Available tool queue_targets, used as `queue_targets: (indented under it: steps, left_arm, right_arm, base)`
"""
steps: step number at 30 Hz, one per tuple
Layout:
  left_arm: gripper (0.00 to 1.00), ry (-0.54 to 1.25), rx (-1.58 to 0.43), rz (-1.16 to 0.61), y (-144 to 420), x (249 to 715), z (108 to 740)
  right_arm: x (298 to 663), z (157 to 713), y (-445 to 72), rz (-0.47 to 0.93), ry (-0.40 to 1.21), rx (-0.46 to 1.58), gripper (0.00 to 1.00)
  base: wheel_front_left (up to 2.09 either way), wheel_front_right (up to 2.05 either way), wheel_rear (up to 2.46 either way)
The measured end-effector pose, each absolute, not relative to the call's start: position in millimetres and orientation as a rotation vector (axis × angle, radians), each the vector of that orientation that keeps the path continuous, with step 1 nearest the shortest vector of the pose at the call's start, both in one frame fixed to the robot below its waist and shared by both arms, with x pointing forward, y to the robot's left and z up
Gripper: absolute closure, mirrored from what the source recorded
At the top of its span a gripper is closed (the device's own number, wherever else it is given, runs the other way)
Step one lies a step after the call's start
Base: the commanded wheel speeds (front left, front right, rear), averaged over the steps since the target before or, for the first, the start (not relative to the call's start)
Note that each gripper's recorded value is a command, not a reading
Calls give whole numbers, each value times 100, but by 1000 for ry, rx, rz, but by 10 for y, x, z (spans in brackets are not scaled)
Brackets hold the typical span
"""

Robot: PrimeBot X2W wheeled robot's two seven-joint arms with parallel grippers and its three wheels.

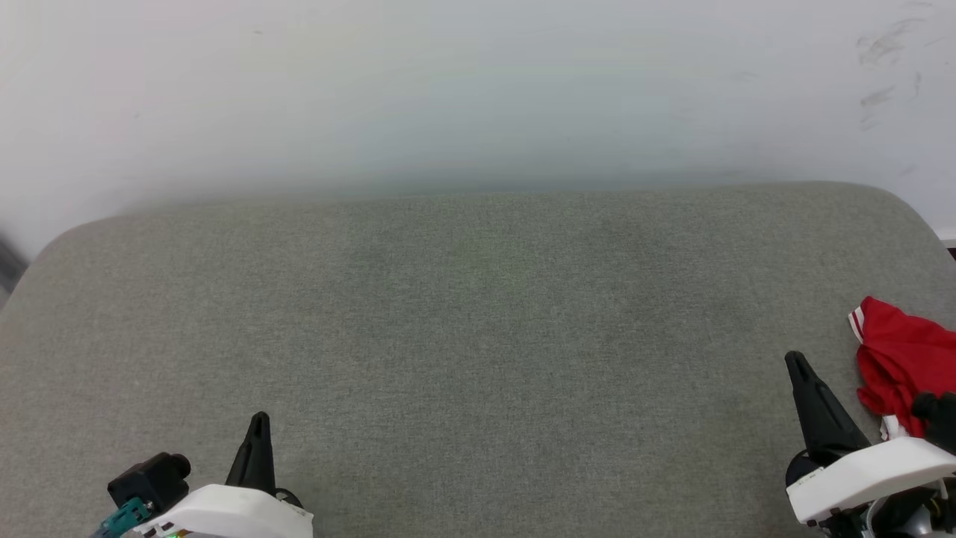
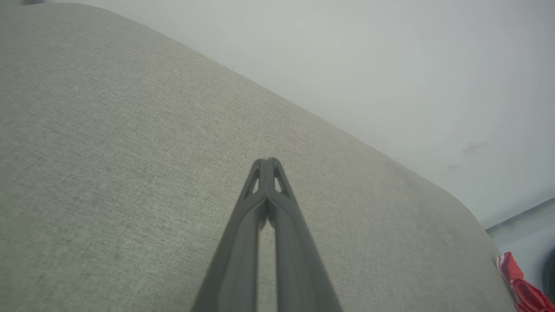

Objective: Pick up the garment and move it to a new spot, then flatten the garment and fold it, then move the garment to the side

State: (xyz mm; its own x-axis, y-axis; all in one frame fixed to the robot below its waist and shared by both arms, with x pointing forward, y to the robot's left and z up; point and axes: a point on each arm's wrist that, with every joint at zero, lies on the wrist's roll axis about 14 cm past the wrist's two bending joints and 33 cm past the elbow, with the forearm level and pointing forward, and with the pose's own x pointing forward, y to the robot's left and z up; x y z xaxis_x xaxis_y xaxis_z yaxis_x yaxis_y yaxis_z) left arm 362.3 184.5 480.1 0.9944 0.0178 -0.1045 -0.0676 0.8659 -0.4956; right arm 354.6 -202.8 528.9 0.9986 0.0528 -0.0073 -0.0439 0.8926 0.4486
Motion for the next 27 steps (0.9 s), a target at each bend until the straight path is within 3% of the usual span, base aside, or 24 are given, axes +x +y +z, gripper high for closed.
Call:
queue_targets:
  steps: [27]
  left_arm:
    - [100, 121, -924, 63, 1888, 3734, 4826]
  right_arm:
    - [3660, 5204, -2028, 37, 22, 883, 100]
  base:
    - [0, 0, 0]
